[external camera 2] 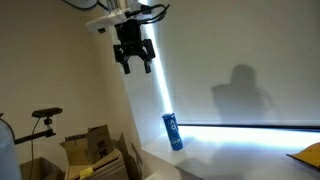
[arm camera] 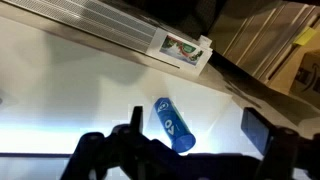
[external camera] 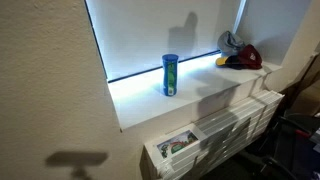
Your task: Get the maroon cap and put it on the blue canister
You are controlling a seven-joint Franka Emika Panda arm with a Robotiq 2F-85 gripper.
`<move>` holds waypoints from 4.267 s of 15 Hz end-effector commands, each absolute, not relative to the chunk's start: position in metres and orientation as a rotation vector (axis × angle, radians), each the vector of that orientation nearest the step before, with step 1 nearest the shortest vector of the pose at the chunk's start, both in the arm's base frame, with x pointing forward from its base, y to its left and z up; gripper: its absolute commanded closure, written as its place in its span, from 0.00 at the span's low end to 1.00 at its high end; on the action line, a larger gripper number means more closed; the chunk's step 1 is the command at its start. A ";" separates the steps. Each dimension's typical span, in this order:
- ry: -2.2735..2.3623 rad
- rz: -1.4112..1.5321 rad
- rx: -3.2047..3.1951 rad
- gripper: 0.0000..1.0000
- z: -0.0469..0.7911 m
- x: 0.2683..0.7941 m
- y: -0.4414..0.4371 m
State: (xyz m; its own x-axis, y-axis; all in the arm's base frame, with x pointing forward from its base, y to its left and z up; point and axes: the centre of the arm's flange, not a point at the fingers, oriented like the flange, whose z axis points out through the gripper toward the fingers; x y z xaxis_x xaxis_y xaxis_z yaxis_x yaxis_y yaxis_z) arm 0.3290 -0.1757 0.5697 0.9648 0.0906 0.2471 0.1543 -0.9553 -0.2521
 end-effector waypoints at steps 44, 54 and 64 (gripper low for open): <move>1.694 0.022 -2.862 0.00 0.361 0.364 -0.578; 2.056 -0.561 -2.477 0.00 0.323 0.380 -0.629; 2.197 -0.735 -2.284 0.00 0.326 0.418 -0.636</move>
